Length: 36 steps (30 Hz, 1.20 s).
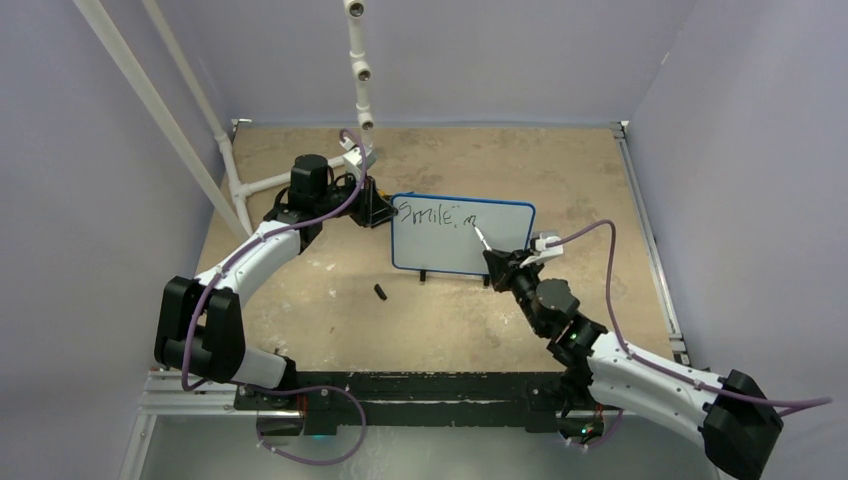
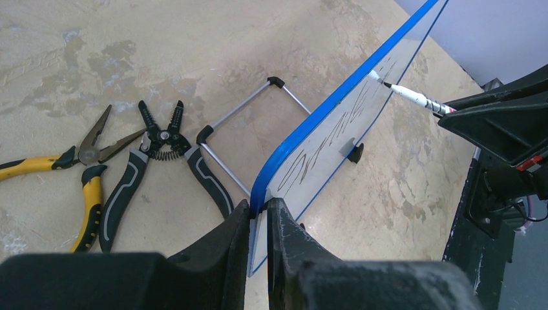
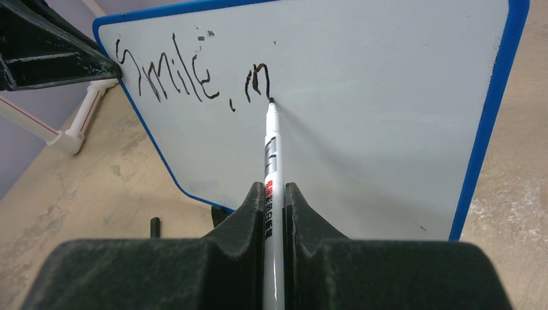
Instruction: Write a sentence on the whiteboard
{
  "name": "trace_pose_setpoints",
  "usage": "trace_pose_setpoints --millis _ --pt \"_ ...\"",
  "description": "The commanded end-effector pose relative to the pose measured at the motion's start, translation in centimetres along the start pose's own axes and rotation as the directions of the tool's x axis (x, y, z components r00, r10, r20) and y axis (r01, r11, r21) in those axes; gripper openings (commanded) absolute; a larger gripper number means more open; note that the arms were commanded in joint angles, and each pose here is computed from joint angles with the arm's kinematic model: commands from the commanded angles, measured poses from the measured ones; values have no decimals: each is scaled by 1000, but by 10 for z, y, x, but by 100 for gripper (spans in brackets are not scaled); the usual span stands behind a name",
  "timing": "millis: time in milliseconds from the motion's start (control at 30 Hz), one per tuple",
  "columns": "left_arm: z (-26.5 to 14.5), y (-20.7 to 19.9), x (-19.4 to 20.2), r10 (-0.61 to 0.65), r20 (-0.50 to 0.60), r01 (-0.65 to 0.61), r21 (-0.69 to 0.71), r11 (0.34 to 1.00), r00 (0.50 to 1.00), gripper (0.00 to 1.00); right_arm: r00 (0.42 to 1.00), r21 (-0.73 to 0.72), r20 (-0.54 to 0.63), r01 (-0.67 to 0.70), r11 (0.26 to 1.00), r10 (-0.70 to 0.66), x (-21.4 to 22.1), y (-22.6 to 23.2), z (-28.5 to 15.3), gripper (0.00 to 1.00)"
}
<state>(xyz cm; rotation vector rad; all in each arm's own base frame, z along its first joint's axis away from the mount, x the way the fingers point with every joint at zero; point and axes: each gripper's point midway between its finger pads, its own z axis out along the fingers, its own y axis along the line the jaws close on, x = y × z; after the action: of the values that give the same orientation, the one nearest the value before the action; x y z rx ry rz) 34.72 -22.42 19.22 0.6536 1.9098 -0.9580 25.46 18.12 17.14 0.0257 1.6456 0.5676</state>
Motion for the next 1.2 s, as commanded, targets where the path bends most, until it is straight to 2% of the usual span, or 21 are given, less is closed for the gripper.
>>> trace_pose_setpoints --millis 0,200,700,1167 --pt "-7 -10 -21 66 56 -67 16 998 996 0 999 -32 52 -7 999 9 -20 8 -3 0" --pt "-6 -9 -20 66 55 -67 15 998 996 0 993 -5 118 5 1000 -5 -38 3 -6 0" --pt "-6 -8 -20 66 52 -66 13 998 996 0 988 39 149 41 998 -46 -45 -2 1 0" --pt "-6 -9 -20 65 51 -66 14 998 997 0 993 8 105 50 999 -51 -33 5 6 0"
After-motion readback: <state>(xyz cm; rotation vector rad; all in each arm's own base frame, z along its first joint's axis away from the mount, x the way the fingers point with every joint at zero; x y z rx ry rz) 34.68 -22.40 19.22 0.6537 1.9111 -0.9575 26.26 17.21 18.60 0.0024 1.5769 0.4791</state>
